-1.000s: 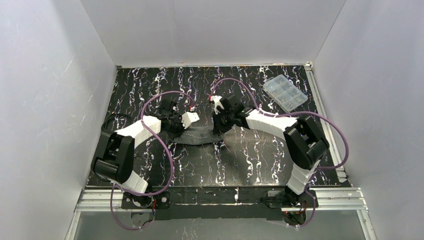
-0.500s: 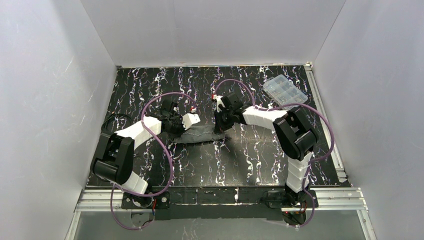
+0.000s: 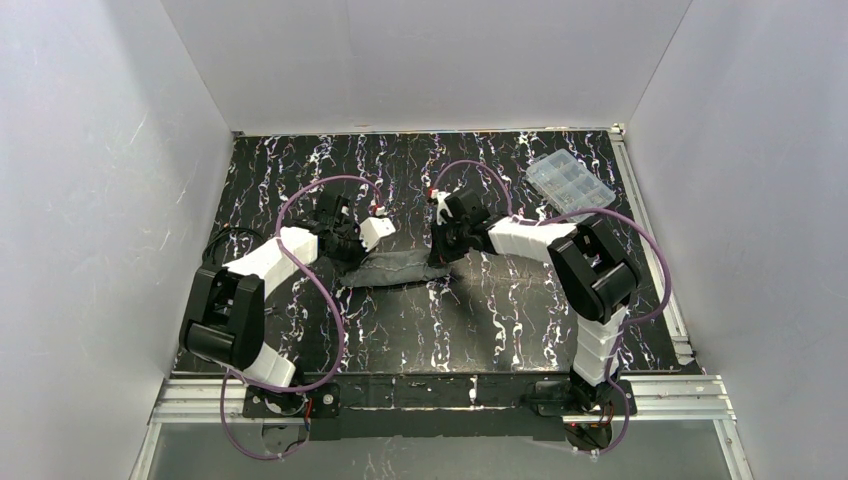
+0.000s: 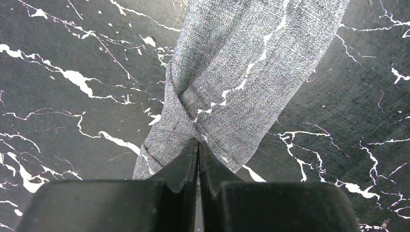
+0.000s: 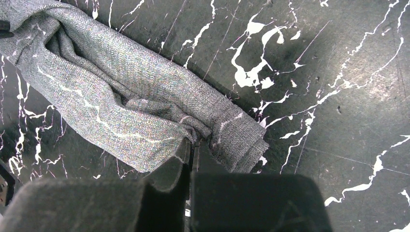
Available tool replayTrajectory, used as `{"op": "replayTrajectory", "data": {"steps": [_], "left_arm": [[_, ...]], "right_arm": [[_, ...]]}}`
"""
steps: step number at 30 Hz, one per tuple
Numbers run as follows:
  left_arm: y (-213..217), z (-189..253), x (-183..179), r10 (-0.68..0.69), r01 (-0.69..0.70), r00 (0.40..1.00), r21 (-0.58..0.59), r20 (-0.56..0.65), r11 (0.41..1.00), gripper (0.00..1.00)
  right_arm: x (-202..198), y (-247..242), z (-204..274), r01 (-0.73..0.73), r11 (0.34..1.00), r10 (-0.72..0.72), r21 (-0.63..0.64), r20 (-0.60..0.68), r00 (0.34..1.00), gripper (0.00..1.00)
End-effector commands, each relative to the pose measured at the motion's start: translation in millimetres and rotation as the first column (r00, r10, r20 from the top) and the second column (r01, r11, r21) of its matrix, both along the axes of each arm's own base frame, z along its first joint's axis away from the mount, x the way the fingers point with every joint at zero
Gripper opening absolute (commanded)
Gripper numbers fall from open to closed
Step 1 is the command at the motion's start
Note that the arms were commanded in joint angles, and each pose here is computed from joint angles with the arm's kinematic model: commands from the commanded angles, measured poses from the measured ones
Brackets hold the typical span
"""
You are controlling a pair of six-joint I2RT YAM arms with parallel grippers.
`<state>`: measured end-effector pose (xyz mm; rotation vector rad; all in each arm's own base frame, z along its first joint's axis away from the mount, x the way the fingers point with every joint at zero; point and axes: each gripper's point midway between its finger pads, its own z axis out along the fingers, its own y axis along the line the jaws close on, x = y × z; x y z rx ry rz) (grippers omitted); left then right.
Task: Fold the napkin into a case and place the utensils inside
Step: Fold the smaller rectangle-folded napkin at the center of the board.
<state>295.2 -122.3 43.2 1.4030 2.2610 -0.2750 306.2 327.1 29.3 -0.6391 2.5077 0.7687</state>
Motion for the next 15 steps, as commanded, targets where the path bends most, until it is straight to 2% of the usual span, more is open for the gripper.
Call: {"op": "replayTrajectory", "data": {"steps": [1,6,10,15], "left_arm": [[-2,10,-11,-0.026,0.025,1.0,-0.023,-0.011,0.999,0.0],[-1,3,-17,-0.032,0.031,0.999,-0.024,-0.031,0.999,0.0],[4,7,-12,-0.023,0.023,1.0,-0.002,0.005,1.0,0.0],[-2,5,-26,-0.05,0.048,0.998,-0.049,-0.041,0.998,0.0]], "right_arm": [[-5,-36,-39,0.084,0.986,-0.087,-0.147,-0.018,0.996,0.01],[-2,-38,-35,0.143,0.98,-0.147,-0.141,-0.017,0.989,0.01],[-2,-47,-30,0.208,0.966,-0.21,-0.152,0.001,0.978,0.01],[3,-52,-15,0.345,0.932,-0.346,-0.107,0.013,0.938,0.01]]}}
